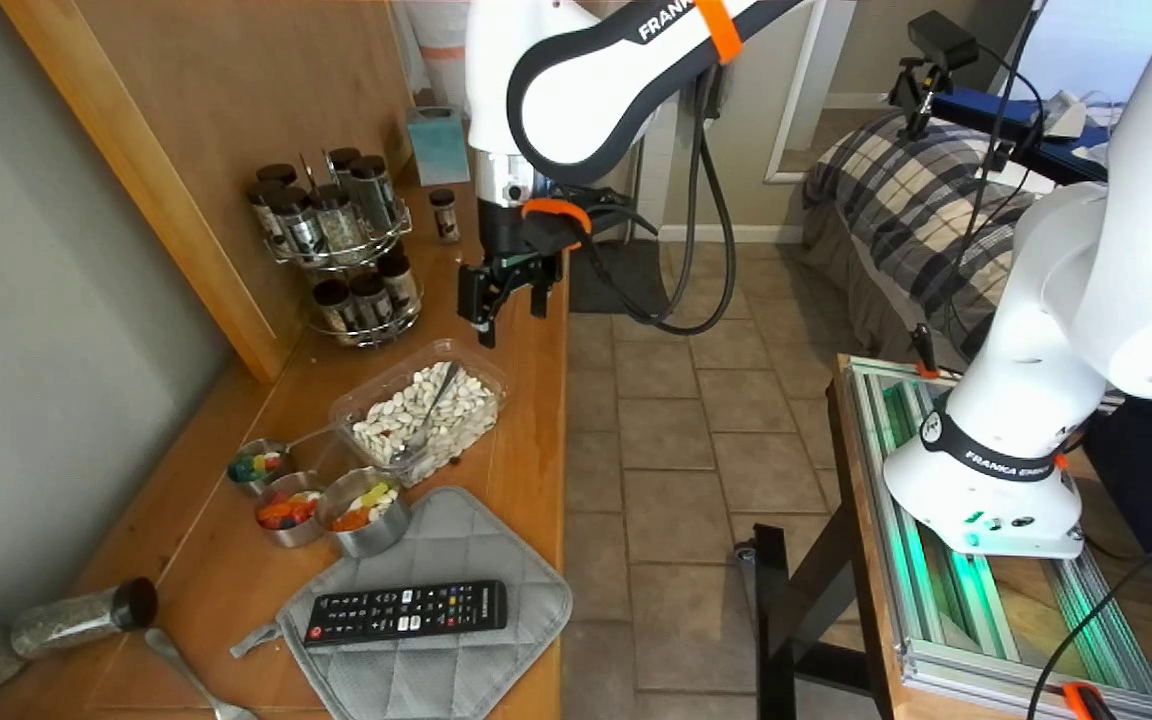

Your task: Move the bowl to the right

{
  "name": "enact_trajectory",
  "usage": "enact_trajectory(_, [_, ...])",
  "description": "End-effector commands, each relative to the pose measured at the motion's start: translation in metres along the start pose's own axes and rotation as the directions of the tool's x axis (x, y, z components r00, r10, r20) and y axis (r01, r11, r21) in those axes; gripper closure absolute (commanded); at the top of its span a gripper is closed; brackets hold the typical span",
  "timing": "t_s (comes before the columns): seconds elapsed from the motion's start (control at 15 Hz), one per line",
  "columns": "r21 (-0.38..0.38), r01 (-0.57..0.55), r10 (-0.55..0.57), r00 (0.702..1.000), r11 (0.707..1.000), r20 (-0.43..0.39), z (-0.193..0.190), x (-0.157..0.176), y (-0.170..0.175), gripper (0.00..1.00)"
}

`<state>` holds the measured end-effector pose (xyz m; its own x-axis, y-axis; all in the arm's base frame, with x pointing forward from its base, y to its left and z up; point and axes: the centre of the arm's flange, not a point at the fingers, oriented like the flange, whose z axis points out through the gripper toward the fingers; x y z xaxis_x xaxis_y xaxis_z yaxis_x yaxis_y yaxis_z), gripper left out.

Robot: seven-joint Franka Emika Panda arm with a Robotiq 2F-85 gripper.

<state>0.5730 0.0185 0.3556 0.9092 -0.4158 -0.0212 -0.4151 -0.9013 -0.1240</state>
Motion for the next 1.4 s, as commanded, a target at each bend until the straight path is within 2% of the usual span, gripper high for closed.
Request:
enact_trajectory(0.0, [0.061,0.006,-0.007,1.0,0.998,0.017,0.013,0.0,-0.009,0.0])
enact_trajectory(0.07, [0.07,0.006,-0.007,1.0,0.998,0.018,0.014,0.0,-0.01,0.0])
enact_trajectory(0.13, [0.075,0.004,-0.005,1.0,0.997,0.015,0.015,0.001,-0.01,0.08])
enact_trajectory(0.2, [0.082,0.004,-0.005,1.0,0.997,0.011,0.016,0.002,-0.009,0.25])
enact_trajectory(0.33, [0.082,0.002,-0.003,1.0,0.997,0.004,0.018,0.004,-0.009,0.41])
enact_trajectory(0.53, [0.089,0.012,-0.012,1.0,0.996,-0.002,0.022,0.007,-0.011,0.62])
enact_trajectory(0.67, [0.092,0.024,-0.022,1.0,0.995,-0.015,0.026,0.009,-0.013,0.69])
enact_trajectory(0.73, [0.096,0.033,-0.03,0.999,0.995,-0.026,0.028,0.01,-0.015,0.65])
enact_trajectory(0.8, [0.102,0.041,-0.038,0.999,0.994,-0.037,0.03,0.011,-0.017,0.67])
enact_trajectory(0.87, [0.11,0.05,-0.045,0.998,0.993,-0.048,0.03,0.012,-0.019,0.65])
enact_trajectory(1.07, [0.129,0.08,-0.071,0.995,0.988,-0.074,0.03,0.014,-0.023,0.75])
enact_trajectory(1.2, [0.151,0.101,-0.088,0.992,0.983,-0.089,0.028,0.014,-0.026,0.68])
enact_trajectory(1.33, [0.176,0.117,-0.101,0.99,0.977,-0.096,0.028,0.014,-0.029,0.68])
